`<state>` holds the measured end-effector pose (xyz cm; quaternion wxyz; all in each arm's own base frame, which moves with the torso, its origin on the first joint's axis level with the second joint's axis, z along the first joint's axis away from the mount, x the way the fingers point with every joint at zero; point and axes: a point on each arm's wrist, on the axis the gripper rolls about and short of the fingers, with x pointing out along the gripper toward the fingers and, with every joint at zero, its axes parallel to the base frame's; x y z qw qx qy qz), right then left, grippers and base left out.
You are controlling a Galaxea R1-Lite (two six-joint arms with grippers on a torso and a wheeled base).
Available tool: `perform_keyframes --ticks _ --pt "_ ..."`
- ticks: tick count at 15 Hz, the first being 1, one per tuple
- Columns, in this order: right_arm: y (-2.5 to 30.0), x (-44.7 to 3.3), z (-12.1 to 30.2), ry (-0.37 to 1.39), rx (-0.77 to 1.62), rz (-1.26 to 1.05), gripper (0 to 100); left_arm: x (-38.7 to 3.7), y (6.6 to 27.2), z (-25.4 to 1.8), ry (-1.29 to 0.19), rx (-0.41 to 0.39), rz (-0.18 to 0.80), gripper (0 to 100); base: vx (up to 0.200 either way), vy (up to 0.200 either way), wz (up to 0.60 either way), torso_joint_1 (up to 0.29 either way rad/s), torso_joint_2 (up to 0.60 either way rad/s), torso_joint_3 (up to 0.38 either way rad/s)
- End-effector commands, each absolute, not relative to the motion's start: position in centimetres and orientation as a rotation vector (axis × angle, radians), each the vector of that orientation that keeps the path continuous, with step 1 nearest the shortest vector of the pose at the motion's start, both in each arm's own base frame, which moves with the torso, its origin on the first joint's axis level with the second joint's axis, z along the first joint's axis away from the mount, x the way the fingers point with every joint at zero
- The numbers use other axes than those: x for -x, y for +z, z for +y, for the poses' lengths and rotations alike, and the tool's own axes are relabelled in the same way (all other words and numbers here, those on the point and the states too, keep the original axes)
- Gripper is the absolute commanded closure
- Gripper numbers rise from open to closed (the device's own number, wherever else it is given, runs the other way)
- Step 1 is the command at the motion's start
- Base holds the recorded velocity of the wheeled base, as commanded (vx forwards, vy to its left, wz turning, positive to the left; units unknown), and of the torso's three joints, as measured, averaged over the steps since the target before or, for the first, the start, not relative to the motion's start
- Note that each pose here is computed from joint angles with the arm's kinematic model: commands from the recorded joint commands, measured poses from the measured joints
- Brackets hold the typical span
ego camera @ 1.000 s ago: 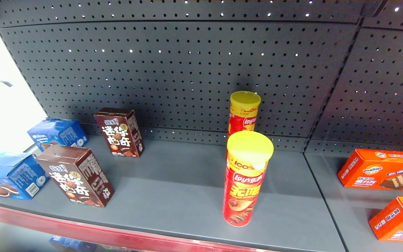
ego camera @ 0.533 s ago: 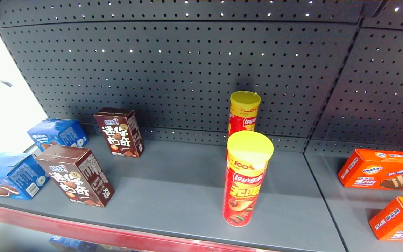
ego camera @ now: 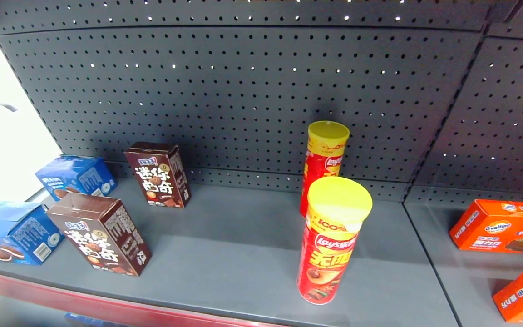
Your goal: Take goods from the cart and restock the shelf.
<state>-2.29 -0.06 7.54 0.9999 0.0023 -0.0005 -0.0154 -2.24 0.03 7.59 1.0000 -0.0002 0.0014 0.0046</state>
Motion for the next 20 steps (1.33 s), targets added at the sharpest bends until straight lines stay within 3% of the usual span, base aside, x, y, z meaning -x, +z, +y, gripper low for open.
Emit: perform_keyframes --ticks 1,5,13,20 --pt "7.55 2.28 -0.07 -0.029 -0.005 0.0 0 2.23 7.64 0.04 0.014 0.003 0.003 0 0.0 0.0 0.0 0.0 0.0 0.0" --pt "7.55 2.28 -0.07 -0.029 -0.006 0.0 0 2.23 7.64 0.03 0.009 0.0 0.003 0 0.0 0.0 0.0 0.0 0.0 0.0" --pt "7.55 2.28 -0.07 -0.029 -0.005 0.0 0 2.23 7.64 0.03 0.009 0.0 0.003 0 0.0 0.0 -0.3 0.0 0.0 0.001" --pt "7.55 2.28 -0.07 -0.029 -0.006 0.0 0 2.23 7.64 0.03 0.009 -0.002 0.003 0 0.0 0.0 0.0 0.0 0.0 0.0"
